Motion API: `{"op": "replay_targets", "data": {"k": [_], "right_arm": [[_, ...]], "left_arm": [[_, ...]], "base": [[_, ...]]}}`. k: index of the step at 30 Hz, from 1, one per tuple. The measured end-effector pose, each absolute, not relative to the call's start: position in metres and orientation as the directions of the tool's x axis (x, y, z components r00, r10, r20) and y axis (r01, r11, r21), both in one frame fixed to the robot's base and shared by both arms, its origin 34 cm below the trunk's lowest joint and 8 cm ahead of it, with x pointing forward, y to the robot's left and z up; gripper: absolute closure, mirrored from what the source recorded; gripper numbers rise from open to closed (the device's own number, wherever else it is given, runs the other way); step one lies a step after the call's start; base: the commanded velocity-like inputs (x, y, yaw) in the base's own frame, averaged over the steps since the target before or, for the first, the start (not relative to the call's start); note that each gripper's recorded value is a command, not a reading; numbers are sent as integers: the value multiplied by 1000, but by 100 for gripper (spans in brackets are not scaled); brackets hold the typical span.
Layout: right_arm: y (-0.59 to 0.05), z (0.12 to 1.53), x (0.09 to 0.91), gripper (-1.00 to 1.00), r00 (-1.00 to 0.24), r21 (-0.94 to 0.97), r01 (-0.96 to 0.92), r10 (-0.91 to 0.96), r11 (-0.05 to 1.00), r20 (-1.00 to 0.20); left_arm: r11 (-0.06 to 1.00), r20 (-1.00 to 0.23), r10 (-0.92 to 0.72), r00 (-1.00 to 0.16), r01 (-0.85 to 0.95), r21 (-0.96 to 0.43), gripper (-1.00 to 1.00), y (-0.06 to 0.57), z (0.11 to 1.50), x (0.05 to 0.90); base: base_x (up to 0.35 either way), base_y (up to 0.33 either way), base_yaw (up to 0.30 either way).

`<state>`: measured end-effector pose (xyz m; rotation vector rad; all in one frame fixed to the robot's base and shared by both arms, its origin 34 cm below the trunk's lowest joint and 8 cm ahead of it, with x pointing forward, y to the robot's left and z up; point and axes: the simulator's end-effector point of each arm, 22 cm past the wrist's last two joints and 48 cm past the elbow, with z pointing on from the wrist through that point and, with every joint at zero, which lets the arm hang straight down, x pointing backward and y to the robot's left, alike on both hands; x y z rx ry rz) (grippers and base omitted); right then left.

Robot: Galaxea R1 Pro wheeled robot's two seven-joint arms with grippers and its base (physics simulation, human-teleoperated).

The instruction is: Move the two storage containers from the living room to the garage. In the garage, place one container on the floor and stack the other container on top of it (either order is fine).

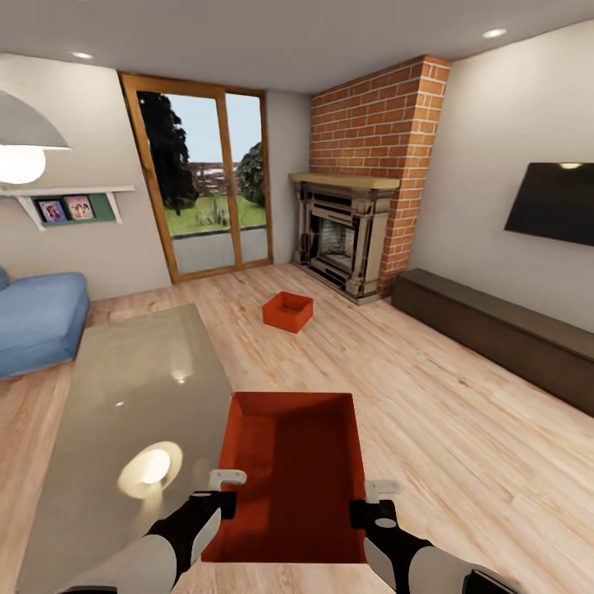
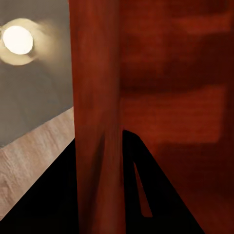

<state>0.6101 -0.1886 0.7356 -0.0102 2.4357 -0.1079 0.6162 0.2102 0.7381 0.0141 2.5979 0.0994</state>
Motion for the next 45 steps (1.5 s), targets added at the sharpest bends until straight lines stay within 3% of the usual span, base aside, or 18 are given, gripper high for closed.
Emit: {"op": "replay_targets", "data": {"k": [45], "right_arm": [[-189,736,610,100,-762,-81,21,-36,996,-646]], "left_arm": [[997,-515,29,-857,-10,74,100,210,738,616]], "base": [[0,0,281]]}}
